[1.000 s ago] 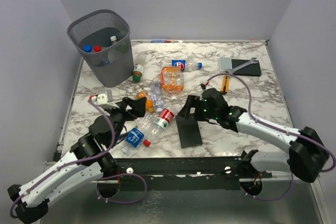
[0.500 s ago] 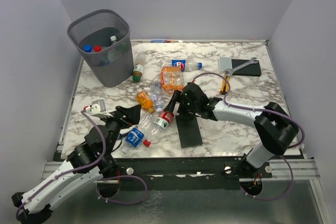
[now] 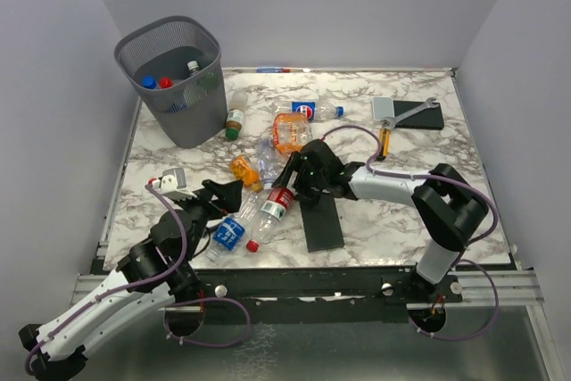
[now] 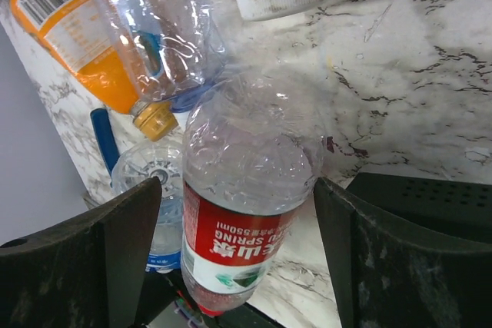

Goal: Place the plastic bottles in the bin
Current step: Pick up the plastic bottle from the corner of the board.

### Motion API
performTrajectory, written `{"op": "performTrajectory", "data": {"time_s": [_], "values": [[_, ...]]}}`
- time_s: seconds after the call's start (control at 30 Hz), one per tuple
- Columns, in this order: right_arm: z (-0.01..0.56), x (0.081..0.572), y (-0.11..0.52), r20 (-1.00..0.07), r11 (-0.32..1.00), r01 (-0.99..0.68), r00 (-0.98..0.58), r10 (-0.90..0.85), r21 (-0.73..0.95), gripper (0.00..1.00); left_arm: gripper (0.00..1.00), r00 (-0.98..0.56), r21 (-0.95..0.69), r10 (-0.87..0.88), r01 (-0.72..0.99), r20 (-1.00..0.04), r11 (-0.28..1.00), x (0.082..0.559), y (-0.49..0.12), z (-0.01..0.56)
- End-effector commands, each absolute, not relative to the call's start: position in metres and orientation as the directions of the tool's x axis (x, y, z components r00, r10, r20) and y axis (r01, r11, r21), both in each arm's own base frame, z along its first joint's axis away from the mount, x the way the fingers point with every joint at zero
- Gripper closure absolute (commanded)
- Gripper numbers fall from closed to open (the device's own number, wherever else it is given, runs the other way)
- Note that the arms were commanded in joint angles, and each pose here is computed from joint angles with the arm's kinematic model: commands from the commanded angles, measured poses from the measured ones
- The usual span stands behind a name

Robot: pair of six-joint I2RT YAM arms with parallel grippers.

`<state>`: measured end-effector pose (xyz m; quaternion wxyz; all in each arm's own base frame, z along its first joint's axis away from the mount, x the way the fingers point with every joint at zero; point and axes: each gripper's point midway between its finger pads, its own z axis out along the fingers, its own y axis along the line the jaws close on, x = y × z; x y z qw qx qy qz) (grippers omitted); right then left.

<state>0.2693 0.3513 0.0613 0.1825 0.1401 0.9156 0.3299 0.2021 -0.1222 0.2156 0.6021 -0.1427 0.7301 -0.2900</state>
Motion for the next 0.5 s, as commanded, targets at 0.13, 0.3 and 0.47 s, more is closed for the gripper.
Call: {"op": "performTrajectory", "data": {"time_s": [0.13, 0.3, 0.47], "values": [[0.033, 0.266, 0.353, -0.165, 0.761, 0.237, -0.896, 0.411, 0.604, 0.24, 0.01, -0.200, -0.610, -0.584, 0.113, -0.787, 0.784, 0.202, -0.112, 0.221], [0.050, 0.269, 0.357, -0.177, 0.740, 0.219, -0.892, 0.416, 0.636, 0.43, 0.01, -0.195, -0.611, -0.586, 0.110, -0.786, 0.784, 0.202, -0.110, 0.222], [0.108, 0.272, 0.353, -0.252, 0.697, 0.133, -0.872, 0.420, 0.704, 0.51, 0.01, -0.176, -0.621, -0.601, 0.106, -0.780, 0.776, 0.201, -0.106, 0.228]]}}
